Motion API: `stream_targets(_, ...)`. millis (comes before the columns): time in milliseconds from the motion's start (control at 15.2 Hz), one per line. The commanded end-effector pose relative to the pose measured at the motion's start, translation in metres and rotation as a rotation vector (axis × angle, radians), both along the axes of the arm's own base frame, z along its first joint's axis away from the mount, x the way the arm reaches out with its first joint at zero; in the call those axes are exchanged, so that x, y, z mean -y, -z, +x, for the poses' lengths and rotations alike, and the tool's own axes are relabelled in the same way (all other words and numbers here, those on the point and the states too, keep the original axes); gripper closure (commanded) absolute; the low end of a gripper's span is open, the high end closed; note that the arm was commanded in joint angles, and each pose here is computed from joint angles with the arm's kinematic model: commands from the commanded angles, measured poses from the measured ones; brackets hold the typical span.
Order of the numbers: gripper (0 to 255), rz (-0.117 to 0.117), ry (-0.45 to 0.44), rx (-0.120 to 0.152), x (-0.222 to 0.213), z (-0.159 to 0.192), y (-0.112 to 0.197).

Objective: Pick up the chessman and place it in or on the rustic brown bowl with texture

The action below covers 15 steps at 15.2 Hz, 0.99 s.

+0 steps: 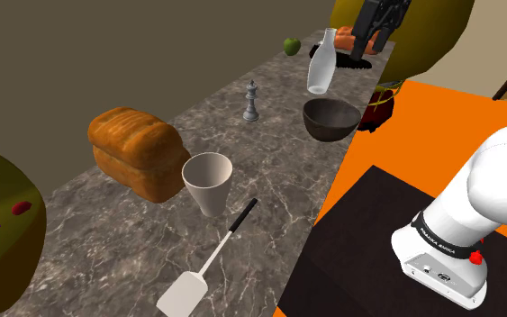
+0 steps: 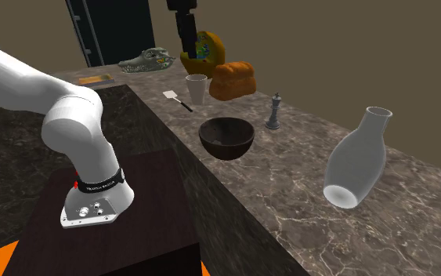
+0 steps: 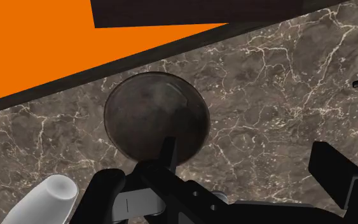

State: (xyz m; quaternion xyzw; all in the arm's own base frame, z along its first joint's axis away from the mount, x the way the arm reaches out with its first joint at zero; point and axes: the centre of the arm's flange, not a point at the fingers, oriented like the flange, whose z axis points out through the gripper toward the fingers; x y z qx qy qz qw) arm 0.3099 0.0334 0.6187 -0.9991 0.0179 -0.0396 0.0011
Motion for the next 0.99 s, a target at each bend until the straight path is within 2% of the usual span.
stream_targets(0,0,0.0,0.0,0.0,0.0,0.0,0.0)
stream_targets(924,0,0.003,-0.003,-0.004,-0.007,0.166,0.082)
